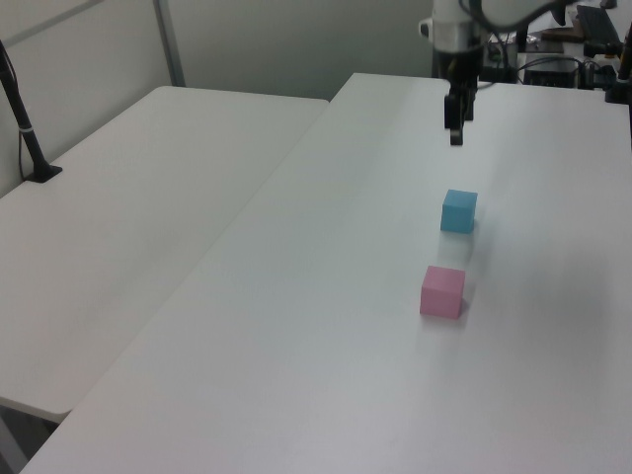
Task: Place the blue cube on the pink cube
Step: 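Move the open gripper down over the light-blue cube, then close the gripper on the light-blue cube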
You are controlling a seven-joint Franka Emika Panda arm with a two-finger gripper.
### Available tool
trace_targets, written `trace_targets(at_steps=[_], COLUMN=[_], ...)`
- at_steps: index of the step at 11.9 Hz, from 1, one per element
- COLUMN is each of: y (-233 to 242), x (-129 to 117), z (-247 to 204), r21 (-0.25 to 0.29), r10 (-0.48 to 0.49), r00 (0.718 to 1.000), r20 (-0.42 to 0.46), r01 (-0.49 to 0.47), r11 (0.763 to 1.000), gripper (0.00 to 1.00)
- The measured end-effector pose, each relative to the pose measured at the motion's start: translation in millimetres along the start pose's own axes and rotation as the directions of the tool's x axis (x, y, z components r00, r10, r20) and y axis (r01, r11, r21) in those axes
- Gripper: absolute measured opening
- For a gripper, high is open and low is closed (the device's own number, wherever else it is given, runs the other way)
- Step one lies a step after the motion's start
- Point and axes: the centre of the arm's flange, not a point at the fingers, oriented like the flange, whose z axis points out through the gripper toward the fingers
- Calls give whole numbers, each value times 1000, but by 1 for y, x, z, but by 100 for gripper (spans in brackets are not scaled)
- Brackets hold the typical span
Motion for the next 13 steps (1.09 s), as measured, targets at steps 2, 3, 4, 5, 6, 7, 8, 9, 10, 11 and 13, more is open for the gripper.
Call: trace_targets(at_steps=[2, 3, 4, 5, 6, 7, 8, 9, 10, 11, 13], y=[0, 1, 1, 0, -1, -2, -3, -4, -4, -5, -5], x=[-1, -3, -7, -10, -13, -13, -10, -6, -3, -2, -1], z=[37, 56, 74, 88, 103, 118, 134, 146, 154, 157, 155], r21=[-4, -16, -30, -38, -43, -46, -49, -51, -52, -52, -53], r10=[-4, -9, -18, -29, -39, -52, -59, -62, -64, -65, -65], r00=[1000, 1000, 1000, 1000, 999, 999, 998, 998, 998, 998, 998], r20=[-5, -8, -5, -4, 1, 8, 11, 7, 5, 6, 3], r01=[4, 9, 18, 28, 39, 52, 59, 62, 64, 65, 65], r11=[1000, 1000, 999, 999, 998, 998, 997, 997, 997, 997, 997], gripper=[100, 100, 100, 100, 100, 100, 100, 100, 100, 100, 100])
